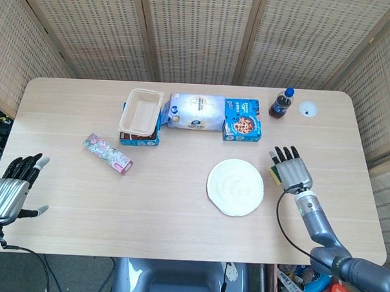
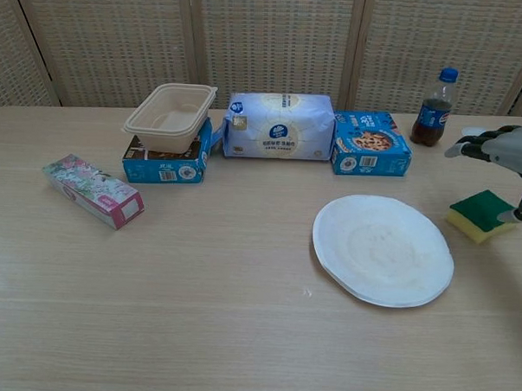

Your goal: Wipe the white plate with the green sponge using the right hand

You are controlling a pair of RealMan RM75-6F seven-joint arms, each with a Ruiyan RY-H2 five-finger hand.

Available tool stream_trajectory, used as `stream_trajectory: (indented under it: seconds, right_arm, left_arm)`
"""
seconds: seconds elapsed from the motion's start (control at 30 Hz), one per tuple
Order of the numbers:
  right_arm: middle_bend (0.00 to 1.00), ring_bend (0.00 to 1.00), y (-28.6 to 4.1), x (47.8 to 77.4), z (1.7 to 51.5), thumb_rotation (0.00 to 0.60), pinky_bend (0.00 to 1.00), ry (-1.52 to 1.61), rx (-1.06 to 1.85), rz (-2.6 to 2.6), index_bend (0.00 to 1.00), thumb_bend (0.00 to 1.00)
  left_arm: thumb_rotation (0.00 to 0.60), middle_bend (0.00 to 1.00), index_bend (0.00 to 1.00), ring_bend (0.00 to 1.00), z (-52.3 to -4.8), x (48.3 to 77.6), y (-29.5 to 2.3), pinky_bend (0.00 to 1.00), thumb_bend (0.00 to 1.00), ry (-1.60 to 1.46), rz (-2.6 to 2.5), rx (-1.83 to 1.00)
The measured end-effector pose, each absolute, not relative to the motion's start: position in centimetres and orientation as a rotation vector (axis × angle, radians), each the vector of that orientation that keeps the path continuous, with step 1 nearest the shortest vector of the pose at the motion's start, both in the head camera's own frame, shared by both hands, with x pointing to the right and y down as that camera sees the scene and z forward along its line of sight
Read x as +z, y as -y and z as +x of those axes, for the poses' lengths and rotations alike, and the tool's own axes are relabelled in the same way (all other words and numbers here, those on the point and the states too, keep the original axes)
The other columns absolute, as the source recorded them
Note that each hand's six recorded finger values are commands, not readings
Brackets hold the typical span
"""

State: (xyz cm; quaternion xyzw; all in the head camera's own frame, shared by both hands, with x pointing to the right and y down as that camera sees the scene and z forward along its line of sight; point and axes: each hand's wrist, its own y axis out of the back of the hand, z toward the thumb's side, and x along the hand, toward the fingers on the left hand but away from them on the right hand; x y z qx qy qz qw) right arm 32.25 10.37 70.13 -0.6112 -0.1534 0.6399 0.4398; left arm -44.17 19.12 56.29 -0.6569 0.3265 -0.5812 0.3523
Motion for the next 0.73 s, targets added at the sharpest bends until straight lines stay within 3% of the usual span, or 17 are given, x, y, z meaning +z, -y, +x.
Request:
stream_trajectory:
  seconds: [0.27, 0.47, 0.73]
  right_arm:
    - [0.0, 0.0, -13.8, 64.3, 36.7, 0.6, 0.0, 0.706, 1.55, -1.592, 0.0, 0.19]
    - [0.0, 0.0, -18.8, 59.6, 40.5, 0.6, 0.0, 0.979, 1.49, -1.618, 0.0, 0.16]
    - [0.0, 0.0, -22.9, 55.6, 41.9, 0.6, 0.0, 1.115, 1.448, -1.582, 0.0, 0.16]
  left_arm:
    - [0.6, 0.0, 0.0, 0.0, -44.6, 55.5, -19.7, 0.0, 0.0, -0.872, -1.671, -1.481]
    - [0.6, 0.0, 0.0, 0.0, -44.8, 55.1, -20.9, 0.0, 0.0, -0.875, -1.657, -1.453]
    - [0.6, 0.0, 0.0, 0.0, -45.5, 54.7, -21.7, 0.0, 0.0, -0.887, -1.65, -1.449]
